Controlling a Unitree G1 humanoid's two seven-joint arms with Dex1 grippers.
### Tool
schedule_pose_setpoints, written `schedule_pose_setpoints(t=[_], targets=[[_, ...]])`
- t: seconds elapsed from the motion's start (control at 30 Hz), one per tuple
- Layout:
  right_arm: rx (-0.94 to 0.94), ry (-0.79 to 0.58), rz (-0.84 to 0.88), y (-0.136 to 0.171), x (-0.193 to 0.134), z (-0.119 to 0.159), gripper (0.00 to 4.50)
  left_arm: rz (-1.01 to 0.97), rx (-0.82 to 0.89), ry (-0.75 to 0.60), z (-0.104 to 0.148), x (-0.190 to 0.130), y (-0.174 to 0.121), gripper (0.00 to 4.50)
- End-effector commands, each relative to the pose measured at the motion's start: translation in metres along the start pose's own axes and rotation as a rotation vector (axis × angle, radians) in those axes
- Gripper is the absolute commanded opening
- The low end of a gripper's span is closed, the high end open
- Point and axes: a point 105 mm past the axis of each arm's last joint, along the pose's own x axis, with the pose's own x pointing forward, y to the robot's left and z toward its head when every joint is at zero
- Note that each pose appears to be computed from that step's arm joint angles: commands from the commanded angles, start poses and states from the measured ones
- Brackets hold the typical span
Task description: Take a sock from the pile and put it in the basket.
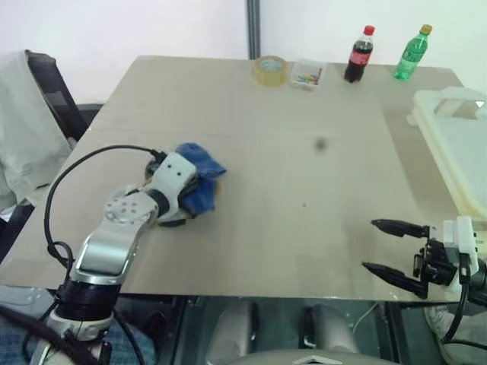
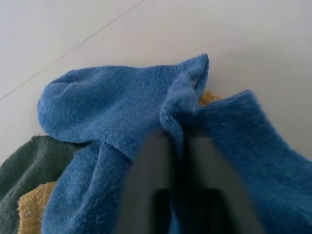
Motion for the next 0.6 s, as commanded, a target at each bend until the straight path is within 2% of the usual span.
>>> schedule_pose_setpoints(t=[0.03, 0.27, 0.33, 0.47, 0.6], targets=[[-0.056, -0.021, 0.004, 0.001, 0.000, 0.011, 4.50, 0.037, 0.001, -0.042, 0.011, 0.000, 0.006, 2.07], [-0.060, -0.016, 0.008, -0.001, 0.000, 0.010, 4.50, 0.053, -0.017, -0.083, 0.024, 0.001, 0.008, 2.07], [-0.061, -0.015, 0.009, -0.001, 0.001, 0.010, 4.50, 0.058, -0.019, -0.096, 0.029, 0.001, 0.009, 1.58], [-0.060, -0.012, 0.007, -0.001, 0.000, 0.009, 4.50, 0.081, -0.012, -0.113, 0.035, 0.000, 0.014, 0.03], [-0.059, -0.012, 0.006, -0.001, 0.001, 0.007, 4.50, 0.085, -0.020, -0.123, 0.040, 0.001, 0.017, 0.03]])
